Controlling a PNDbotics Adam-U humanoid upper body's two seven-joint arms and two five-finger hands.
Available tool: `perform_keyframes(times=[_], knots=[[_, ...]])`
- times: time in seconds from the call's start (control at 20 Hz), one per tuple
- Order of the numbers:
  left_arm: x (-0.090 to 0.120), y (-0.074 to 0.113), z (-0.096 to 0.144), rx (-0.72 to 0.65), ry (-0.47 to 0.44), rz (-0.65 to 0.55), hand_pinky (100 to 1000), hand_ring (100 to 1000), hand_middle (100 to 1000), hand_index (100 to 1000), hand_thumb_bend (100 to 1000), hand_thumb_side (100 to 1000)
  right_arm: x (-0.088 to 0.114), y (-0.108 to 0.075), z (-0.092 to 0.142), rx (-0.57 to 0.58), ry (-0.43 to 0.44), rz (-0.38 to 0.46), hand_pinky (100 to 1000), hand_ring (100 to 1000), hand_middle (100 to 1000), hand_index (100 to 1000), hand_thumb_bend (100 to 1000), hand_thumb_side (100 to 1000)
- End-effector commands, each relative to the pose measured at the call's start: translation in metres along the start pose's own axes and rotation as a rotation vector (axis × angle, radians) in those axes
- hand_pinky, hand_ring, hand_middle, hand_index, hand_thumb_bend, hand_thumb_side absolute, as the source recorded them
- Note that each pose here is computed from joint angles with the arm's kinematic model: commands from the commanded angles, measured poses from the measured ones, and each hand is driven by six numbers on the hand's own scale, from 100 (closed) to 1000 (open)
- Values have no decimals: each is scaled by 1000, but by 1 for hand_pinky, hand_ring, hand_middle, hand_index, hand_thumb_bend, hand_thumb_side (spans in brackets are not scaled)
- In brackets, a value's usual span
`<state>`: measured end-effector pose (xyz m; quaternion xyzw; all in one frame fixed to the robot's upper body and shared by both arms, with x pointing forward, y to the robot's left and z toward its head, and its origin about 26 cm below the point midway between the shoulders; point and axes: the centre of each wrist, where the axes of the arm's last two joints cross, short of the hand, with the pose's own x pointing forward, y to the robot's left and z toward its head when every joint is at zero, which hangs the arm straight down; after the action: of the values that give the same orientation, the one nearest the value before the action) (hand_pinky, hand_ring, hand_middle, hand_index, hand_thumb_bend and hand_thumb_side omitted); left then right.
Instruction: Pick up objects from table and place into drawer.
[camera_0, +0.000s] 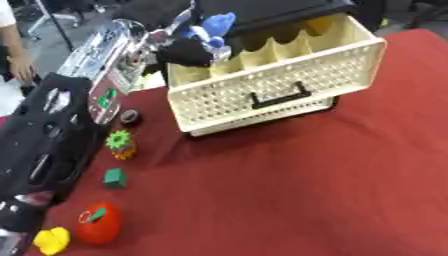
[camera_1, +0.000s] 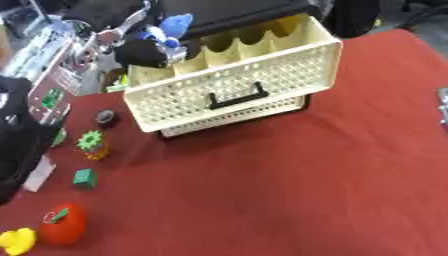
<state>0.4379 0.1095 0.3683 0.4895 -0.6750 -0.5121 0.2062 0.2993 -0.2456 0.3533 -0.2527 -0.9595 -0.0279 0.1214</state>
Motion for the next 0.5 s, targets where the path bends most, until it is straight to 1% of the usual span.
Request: perform_keyframes(times=[0.05, 0.5], knots=[[-13, 16, 2, 49, 38, -26, 745, 892, 904, 1000, 516, 903, 3, -3, -5, -4, -17, -1, 515, 600, 587, 727, 100, 479], [-11, 21, 3, 73, 31, 0, 736, 886, 899, 1000, 504, 915, 3, -3, -5, -1, -15, -2, 515, 600, 587, 726, 100, 476]])
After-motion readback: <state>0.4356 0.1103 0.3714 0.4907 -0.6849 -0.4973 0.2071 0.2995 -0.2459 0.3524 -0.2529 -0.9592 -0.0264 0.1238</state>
